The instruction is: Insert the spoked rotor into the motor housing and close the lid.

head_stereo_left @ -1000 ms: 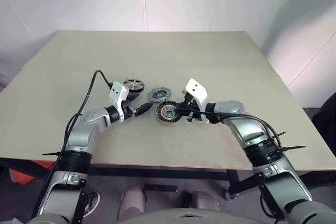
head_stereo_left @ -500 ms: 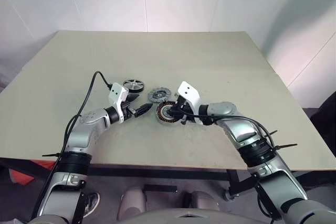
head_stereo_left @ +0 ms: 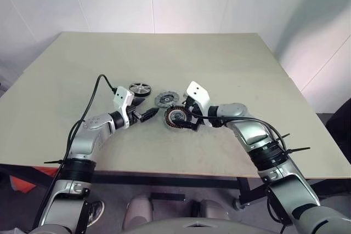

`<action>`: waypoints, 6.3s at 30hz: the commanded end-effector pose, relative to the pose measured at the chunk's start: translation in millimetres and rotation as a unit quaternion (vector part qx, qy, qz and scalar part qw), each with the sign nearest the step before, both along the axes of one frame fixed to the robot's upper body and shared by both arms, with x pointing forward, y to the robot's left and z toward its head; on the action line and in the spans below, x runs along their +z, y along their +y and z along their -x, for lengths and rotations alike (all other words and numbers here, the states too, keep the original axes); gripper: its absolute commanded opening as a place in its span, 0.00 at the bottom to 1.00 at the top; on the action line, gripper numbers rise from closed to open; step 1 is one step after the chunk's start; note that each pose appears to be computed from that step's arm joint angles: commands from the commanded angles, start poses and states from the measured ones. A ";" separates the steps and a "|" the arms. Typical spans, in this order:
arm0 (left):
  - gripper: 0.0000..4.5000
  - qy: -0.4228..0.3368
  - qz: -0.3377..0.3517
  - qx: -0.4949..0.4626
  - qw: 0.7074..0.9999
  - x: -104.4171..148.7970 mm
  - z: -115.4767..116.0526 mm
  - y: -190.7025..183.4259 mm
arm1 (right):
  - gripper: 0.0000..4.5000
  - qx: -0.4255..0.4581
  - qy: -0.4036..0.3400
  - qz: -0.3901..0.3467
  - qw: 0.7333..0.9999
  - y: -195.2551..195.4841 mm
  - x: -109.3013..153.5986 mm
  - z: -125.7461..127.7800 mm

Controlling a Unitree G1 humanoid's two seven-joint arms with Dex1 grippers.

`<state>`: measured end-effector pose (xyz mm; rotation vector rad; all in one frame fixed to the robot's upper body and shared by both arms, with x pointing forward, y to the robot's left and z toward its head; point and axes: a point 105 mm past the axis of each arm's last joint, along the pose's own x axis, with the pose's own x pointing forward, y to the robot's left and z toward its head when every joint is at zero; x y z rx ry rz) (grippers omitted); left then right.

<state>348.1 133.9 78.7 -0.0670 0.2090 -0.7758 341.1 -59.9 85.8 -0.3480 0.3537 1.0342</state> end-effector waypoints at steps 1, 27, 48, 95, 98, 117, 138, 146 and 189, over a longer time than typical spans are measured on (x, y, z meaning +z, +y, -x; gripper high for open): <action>1.00 -0.028 0.000 -0.001 1.000 14.0 -4.8 -0.5 | 0.99 -0.004 -0.044 -0.040 0.998 5.3 36.3 -7.8; 1.00 -0.028 -0.002 0.005 1.000 13.5 -6.3 2.3 | 0.36 -0.016 -0.026 0.003 1.000 2.3 11.8 -12.4; 1.00 -0.033 -0.004 0.006 0.999 14.7 -8.6 3.4 | 0.36 -0.010 -0.005 0.031 0.999 -0.5 -16.7 3.5; 1.00 -0.024 -0.005 0.011 1.000 9.4 -8.0 4.7 | 0.00 -0.021 -0.009 -0.002 1.000 -0.1 -3.8 0.5; 1.00 -0.018 0.006 0.023 1.000 9.6 -9.0 7.3 | 0.00 -0.015 -0.031 -0.021 0.999 2.2 17.5 -1.2; 1.00 0.131 0.207 0.192 0.950 -7.4 -52.4 20.9 | 0.00 -0.043 -0.052 -0.044 0.997 -9.3 43.9 -10.7; 0.20 0.201 0.397 0.284 0.849 -13.5 -80.6 26.6 | 0.00 -0.084 -0.049 -0.033 0.995 -24.6 38.3 -20.3; 0.20 0.217 0.489 0.214 0.817 3.3 -76.2 14.0 | 0.00 -0.183 -0.066 0.016 0.981 -64.5 32.1 -49.0; 0.20 0.234 0.539 0.004 0.809 60.1 -46.5 -40.3 | 0.00 -0.181 -0.037 -0.131 0.974 -76.7 59.1 -41.0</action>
